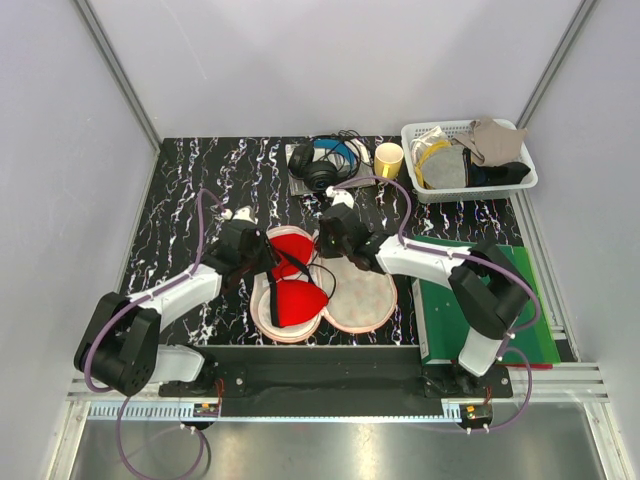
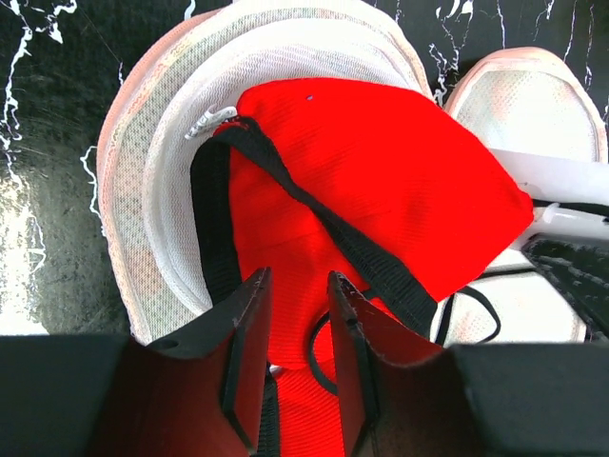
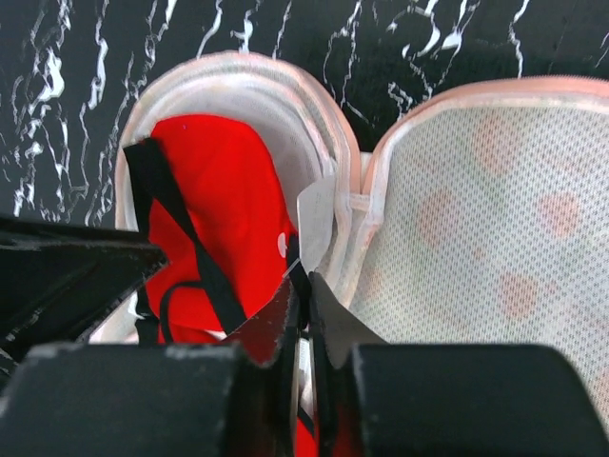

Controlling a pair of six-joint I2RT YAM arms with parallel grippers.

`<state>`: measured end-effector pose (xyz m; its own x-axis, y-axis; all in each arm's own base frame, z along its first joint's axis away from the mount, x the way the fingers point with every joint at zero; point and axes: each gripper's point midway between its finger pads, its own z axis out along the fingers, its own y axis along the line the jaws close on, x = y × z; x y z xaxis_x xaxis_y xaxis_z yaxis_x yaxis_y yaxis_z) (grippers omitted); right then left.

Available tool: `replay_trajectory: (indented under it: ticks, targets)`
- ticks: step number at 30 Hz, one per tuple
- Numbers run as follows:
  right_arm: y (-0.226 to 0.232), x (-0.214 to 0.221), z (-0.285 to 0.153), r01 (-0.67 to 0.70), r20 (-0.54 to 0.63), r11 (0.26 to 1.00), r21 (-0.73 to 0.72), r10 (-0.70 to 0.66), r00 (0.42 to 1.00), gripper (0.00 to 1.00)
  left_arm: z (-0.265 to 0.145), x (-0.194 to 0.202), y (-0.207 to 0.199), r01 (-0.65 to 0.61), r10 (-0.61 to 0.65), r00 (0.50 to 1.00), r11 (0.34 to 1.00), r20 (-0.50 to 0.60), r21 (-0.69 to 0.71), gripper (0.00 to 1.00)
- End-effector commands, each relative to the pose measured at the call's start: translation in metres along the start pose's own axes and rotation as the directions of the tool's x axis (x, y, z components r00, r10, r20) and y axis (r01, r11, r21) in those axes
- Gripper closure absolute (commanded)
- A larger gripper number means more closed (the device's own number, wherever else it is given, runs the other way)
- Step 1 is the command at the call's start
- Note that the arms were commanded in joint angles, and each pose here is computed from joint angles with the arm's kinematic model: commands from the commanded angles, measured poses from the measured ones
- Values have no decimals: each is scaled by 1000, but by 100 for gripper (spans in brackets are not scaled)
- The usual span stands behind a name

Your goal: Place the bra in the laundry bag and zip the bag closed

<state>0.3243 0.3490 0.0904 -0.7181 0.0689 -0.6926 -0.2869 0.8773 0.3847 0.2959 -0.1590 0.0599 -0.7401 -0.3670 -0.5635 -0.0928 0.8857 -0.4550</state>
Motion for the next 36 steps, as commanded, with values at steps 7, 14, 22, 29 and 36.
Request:
replay_trajectory:
  ticks: [7,14,22,29,36]
  targets:
    - [-3,-14,-32,219,-61,942,253,-211,976,99,2,-9,0,13,-13,998,1000,58,-2,66]
    - [-19,16,-39,411,-240,796,443,-337,911,100,0,-9,1,12,-12,998,1000,65,-1,67]
    - [-43,35,-39,547,-374,590,594,-400,837,86,-8,-17,-1,-5,4,995,1000,98,3,63]
    - [-4,37,-43,449,-296,783,430,-348,890,39,-4,-23,-4,-28,28,995,1000,97,-5,48]
    - [17,29,-74,254,-230,938,237,-200,952,18,-5,-23,-21,-39,30,994,995,101,90,46]
